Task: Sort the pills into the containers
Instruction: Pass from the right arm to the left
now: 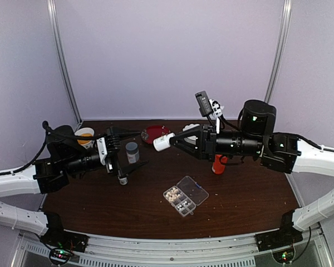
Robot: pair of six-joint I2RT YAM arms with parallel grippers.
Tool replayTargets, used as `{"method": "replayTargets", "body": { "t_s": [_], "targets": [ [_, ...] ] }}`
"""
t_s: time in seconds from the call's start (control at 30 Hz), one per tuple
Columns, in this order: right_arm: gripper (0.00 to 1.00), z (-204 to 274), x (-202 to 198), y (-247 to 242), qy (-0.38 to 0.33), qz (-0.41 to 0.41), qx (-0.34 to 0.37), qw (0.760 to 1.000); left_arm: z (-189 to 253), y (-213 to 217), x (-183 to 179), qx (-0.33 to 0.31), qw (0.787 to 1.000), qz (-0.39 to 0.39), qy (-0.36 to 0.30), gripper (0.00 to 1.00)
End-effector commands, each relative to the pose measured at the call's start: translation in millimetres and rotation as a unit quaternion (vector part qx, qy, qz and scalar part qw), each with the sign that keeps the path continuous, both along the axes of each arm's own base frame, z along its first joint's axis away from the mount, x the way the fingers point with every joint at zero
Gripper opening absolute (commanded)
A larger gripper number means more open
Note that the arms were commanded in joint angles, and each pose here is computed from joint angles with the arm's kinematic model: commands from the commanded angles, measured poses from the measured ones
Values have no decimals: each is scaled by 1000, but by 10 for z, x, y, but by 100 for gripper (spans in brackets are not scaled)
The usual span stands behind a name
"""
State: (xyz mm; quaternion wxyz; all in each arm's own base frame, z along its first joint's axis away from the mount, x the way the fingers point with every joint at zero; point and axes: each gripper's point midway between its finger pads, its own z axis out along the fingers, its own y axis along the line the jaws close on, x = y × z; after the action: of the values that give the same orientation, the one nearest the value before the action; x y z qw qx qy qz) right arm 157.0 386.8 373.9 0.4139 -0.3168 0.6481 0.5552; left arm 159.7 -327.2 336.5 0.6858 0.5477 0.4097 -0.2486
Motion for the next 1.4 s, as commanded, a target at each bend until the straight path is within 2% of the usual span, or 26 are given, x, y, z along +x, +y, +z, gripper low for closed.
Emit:
{"method": "replayTargets", "body": {
  "t_s": [0.0, 0.17, 0.57, 0.73, 0.9, 1.03, 1.2, 1.37],
  "targets": [
    [7, 211, -48, 101, -10, 18, 30, 999, 319, 14, -162, -47, 996, -32, -63, 79],
    [7, 217, -67, 194, -12, 27, 30, 999, 350, 22, -166, -54, 996, -31, -68, 78],
    [7, 247, -92, 381, -12, 39, 34, 999, 361, 5, -173, -53, 995, -35, -72, 59],
    [6, 245, -87, 406, -9, 38, 37, 999, 355, 11, -172, -53, 995, -34, -74, 58],
    [6, 252, -100, 417, -9, 40, 39, 998, 350, 21, -167, -53, 995, -31, -73, 37],
    [5, 243, -114, 429, -10, 44, 38, 998, 381, 39, -153, -59, 996, -26, -63, 25],
    [2, 201, -151, 436, -25, 51, 21, 998, 471, 48, -194, -77, 996, -41, -28, 15],
    [2, 162, -214, 402, -77, 63, -13, 995, 594, 9, -222, -90, 993, -66, 44, 6]
  ]
}}
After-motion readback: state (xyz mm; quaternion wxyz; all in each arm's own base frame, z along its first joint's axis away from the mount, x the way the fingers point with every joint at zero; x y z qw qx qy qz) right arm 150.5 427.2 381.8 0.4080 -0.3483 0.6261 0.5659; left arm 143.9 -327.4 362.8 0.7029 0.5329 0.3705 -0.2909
